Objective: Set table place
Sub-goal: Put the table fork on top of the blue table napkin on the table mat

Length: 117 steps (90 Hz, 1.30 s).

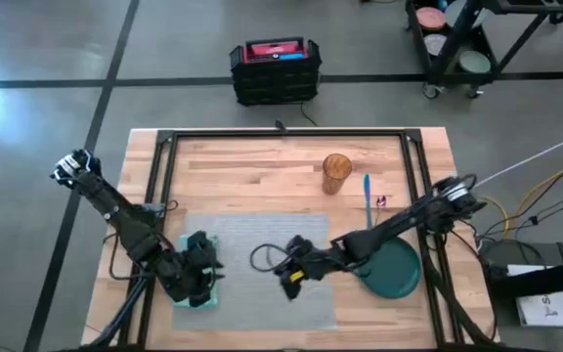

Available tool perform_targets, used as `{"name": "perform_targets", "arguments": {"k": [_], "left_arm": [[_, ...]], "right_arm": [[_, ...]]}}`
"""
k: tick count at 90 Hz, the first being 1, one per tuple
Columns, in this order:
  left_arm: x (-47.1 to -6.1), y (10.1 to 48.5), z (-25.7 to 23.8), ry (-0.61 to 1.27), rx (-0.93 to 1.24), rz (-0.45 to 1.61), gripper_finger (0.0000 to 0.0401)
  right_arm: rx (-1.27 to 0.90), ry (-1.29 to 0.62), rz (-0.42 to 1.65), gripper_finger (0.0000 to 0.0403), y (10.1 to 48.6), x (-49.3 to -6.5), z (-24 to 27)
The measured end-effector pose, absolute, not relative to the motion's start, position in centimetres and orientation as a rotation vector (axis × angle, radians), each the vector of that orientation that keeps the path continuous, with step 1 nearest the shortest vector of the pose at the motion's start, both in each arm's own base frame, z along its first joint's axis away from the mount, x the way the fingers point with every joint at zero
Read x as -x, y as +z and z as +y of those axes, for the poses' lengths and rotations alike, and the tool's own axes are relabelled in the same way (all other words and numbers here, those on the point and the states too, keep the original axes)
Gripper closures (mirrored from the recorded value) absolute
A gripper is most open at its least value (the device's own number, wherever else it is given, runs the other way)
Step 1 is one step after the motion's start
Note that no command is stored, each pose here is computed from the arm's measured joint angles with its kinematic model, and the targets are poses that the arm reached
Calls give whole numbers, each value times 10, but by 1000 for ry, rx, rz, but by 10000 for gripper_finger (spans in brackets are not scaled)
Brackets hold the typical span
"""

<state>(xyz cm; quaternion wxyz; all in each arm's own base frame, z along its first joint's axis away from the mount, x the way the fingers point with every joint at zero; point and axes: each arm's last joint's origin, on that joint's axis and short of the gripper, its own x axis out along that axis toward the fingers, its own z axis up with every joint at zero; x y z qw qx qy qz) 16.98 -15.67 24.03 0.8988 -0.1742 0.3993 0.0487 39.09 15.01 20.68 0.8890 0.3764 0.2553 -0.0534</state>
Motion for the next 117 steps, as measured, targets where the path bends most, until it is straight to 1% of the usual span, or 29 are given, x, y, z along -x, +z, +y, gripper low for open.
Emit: {"name": "perform_targets", "arguments": {"k": [11, 20, 32, 41, 47, 57, 71, 84, 102, 117], "left_arm": [[-159, 237, -166, 150, 441, 773, 286], [-148, 232, -174, 194, 508, 663, 287], [-144, 220, -181, 257, 593, 469, 287], [-149, 211, -186, 294, 612, 382, 287], [-155, 204, -187, 319, 610, 359, 287], [-165, 195, -190, 350, 615, 339, 287], [-180, 188, -187, 395, 644, 316, 283], [-190, 188, -181, 428, 648, 296, 259], [-197, 191, -178, 425, 631, 276, 221], [-204, 194, -177, 410, 598, 256, 212]], "right_arm": [[-741, -110, 482, 401, 213, -415, 148], [-700, -129, 438, 401, 218, -430, 141], [-636, -219, 363, 401, 225, -441, 130], [-597, -290, 297, 401, 232, -444, 126], [-570, -323, 267, 401, 235, -444, 125], [-567, -312, 231, 401, 238, -445, 126], [-562, -317, 230, 401, 238, -445, 126], [-567, -311, 215, 401, 240, -445, 127], [-560, -311, 218, 401, 240, -445, 127], [-560, -311, 218, 401, 240, -445, 127]]}}
